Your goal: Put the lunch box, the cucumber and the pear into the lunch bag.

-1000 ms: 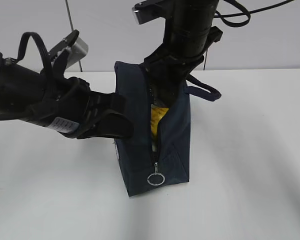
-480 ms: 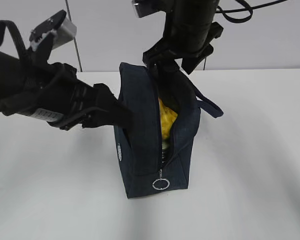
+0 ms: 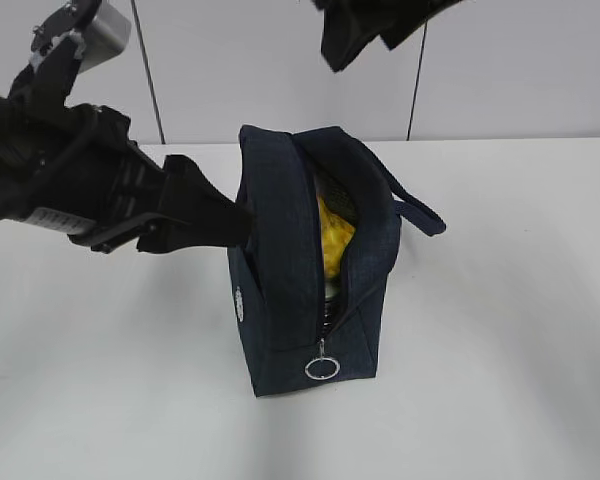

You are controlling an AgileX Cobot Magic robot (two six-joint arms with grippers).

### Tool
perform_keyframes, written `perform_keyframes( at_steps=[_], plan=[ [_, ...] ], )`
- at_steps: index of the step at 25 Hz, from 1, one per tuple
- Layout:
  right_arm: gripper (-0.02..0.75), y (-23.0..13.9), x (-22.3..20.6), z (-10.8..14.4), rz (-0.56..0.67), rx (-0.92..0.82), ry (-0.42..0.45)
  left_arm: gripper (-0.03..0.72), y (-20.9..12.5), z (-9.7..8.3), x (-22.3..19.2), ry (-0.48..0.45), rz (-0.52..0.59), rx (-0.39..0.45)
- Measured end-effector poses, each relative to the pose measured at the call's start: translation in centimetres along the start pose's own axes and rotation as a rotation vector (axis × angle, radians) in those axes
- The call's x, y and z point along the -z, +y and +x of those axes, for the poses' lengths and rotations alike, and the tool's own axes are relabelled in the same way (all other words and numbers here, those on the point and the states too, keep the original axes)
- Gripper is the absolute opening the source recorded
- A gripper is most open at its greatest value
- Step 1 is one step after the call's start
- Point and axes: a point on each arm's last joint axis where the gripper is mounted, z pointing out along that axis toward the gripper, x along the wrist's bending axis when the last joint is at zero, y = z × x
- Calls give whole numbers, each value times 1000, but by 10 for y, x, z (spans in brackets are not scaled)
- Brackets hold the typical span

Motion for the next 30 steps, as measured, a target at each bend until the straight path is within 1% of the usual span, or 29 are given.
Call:
perform_keyframes(
  at_steps=[1, 4, 8, 12, 14, 15, 17, 19, 20, 21, 24, 25, 27, 30],
  plan=[
    [463, -5, 25, 2, -46, 8, 11, 412, 0, 0, 0, 1, 4, -4],
    [464, -21, 62, 8, -102, 30, 48, 413, -1, -3, -1, -4, 11, -17],
    [464, -52, 96, 15, -134, 50, 80, 413, -3, -7, -2, -17, 22, -25],
    [463, -104, 113, 21, -118, 55, 93, 413, -3, -6, -2, -15, 19, -25],
    [463, -123, 116, 24, -171, 46, 92, 413, -3, -6, -2, -15, 19, -25],
    [463, -136, 116, 26, -202, 38, 97, 413, -2, -6, -2, -14, 17, -25],
    [463, -156, 112, 29, -306, 14, 103, 413, -2, -6, -2, -11, 13, -25],
    [463, -175, 103, 33, -381, -23, 122, 413, -1, -6, -2, -8, 7, -25],
    [463, -183, 97, 34, -437, -49, 127, 413, -1, -6, -2, -6, 3, -25],
    [463, -193, 89, 35, -460, -70, 132, 413, -1, -5, -2, -4, 0, -25],
    [463, -212, 67, 34, -545, -115, 108, 413, 0, -5, -2, 4, -12, -25],
    [463, -221, 55, 34, -543, -126, 98, 413, 0, -5, -2, 4, -13, -25],
    [463, -231, 40, 32, -577, -145, 75, 413, 0, -5, -2, 5, -14, -25],
    [463, -246, 19, 29, -658, -177, 23, 413, 0, -5, -2, 5, -14, -25]
  ],
)
